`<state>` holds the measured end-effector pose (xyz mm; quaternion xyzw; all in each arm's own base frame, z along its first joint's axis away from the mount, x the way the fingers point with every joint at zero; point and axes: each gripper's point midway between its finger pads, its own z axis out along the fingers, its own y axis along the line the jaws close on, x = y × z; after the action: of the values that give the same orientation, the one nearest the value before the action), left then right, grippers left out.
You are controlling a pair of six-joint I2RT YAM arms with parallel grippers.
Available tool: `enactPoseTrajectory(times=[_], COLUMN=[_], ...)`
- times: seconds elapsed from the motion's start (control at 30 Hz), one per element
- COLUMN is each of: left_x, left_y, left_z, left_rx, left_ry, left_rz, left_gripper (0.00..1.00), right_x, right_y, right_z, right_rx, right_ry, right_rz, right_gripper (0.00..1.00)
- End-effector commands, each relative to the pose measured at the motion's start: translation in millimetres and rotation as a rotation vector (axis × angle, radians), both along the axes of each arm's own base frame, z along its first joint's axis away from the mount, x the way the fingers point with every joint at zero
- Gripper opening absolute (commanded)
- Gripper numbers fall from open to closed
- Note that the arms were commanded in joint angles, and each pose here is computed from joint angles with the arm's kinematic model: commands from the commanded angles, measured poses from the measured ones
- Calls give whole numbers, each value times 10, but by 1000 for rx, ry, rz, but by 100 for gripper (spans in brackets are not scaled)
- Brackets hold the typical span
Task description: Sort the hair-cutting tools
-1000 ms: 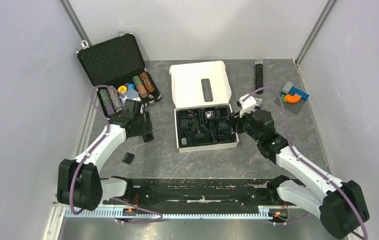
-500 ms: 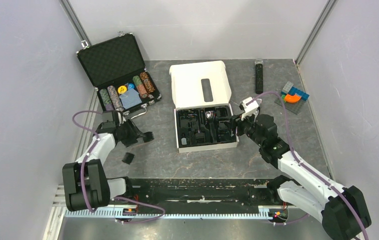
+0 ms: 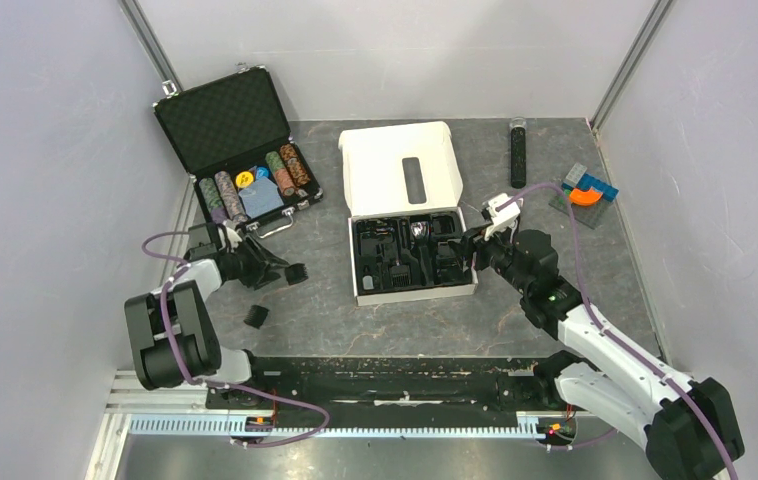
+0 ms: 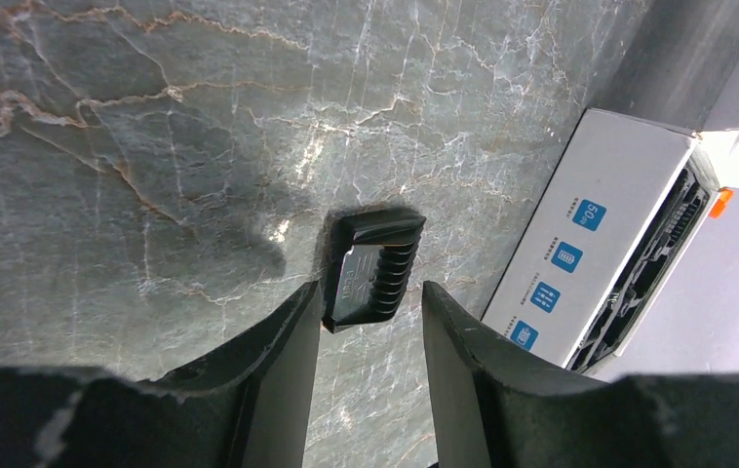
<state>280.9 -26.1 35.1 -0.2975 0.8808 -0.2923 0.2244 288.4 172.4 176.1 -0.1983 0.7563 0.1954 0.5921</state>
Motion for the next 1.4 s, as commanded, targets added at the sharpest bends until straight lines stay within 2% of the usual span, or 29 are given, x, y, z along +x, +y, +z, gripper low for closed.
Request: enactPoseTrajectory(times=[0.0,0.33,0.7,0.97,1.07,1.17,1.37], left_x=[49,-71,-53,-17,14,55,122], left_y=[-46,-146,-203,-225,-240,-246,-291], left_z=[30,-113,-150,-79,-1,101,319], left_rx=[-68,-144,-199,-214,-219,-217,-233], left_ry=[-17,54,48,10,-30,-82,-182], left_rz=[-3,-2,16,3,-10,-25,-68], left_gripper=[49,49,39,24,10,2,2], right_x=[-8,-13,-16,-16,-24,-37,-101], right_y=[50,44,49,57,67,94,216], right_z=[150,157,142,127,114,111,170], right_rx=[28,27,27,25,24,25,35], right_ry=[-51,-60,-58,-55,-52,-53,-81], right_rz=[20,20,24,27,34,53,139], right_gripper=[61,61,61,61,61,61,61])
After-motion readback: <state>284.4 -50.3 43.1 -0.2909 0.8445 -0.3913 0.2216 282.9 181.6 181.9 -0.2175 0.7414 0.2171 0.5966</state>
